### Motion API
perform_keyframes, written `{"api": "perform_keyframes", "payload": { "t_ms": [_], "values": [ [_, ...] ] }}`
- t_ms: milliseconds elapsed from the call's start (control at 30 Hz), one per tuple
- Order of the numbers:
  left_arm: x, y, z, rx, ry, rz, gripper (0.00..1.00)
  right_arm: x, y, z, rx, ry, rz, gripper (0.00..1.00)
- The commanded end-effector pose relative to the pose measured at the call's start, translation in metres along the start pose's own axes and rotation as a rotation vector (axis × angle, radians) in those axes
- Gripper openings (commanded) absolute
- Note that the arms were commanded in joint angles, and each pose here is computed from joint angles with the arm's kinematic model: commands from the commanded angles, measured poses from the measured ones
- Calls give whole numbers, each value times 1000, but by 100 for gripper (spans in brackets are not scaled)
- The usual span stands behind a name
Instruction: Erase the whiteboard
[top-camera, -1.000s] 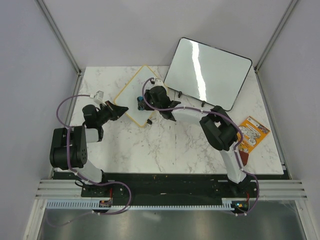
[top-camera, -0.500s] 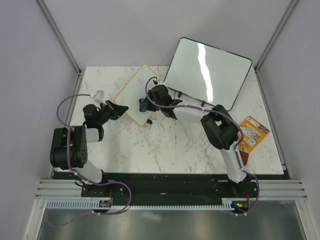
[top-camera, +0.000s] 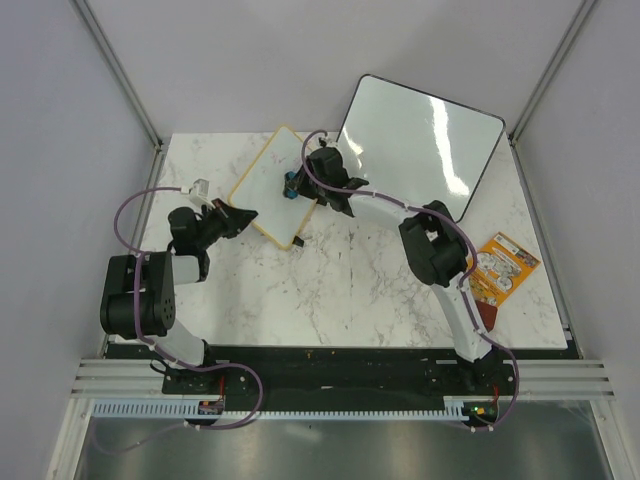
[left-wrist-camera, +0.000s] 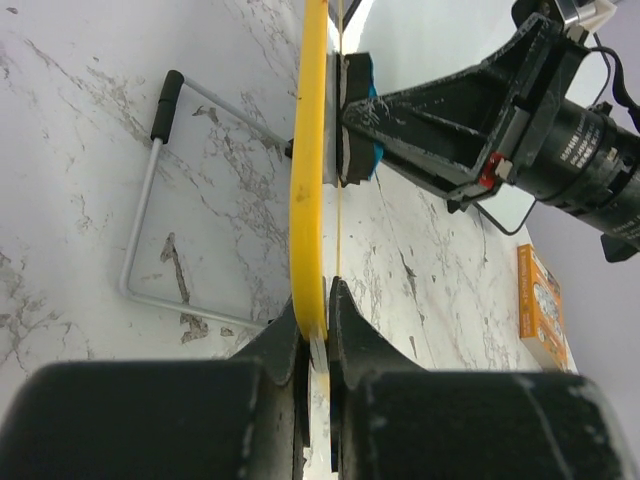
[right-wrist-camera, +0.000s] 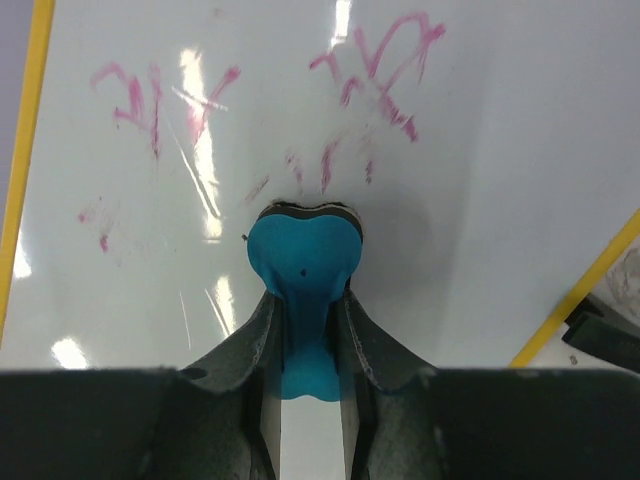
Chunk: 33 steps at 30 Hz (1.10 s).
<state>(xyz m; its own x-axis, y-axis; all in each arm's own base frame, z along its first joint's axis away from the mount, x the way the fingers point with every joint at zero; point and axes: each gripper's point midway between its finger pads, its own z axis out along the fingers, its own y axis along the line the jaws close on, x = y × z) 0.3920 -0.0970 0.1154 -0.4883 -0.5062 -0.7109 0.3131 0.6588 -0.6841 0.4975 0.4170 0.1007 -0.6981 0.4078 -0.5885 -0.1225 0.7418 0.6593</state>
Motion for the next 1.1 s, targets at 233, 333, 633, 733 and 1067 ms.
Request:
{"api": "perform_keyframes", "payload": {
  "t_ms": [233, 333, 633, 733, 1067],
  "values": [
    [55, -27, -7, 168, 200, 147, 2, -60, -113, 51, 262, -229, 126, 0],
    [55, -27, -7, 167, 200, 148, 2, -71, -112, 57, 241, -246, 131, 0],
    [55, -26, -7, 162, 199, 149, 2, -86, -78, 69, 124, -226, 83, 0],
    [54, -27, -7, 165, 200, 150, 2, -68, -68, 66, 76, -161, 47, 0],
    [54, -27, -6, 163, 200, 154, 2, -35, 40, 31, -174, -88, -130, 0]
  ]
}}
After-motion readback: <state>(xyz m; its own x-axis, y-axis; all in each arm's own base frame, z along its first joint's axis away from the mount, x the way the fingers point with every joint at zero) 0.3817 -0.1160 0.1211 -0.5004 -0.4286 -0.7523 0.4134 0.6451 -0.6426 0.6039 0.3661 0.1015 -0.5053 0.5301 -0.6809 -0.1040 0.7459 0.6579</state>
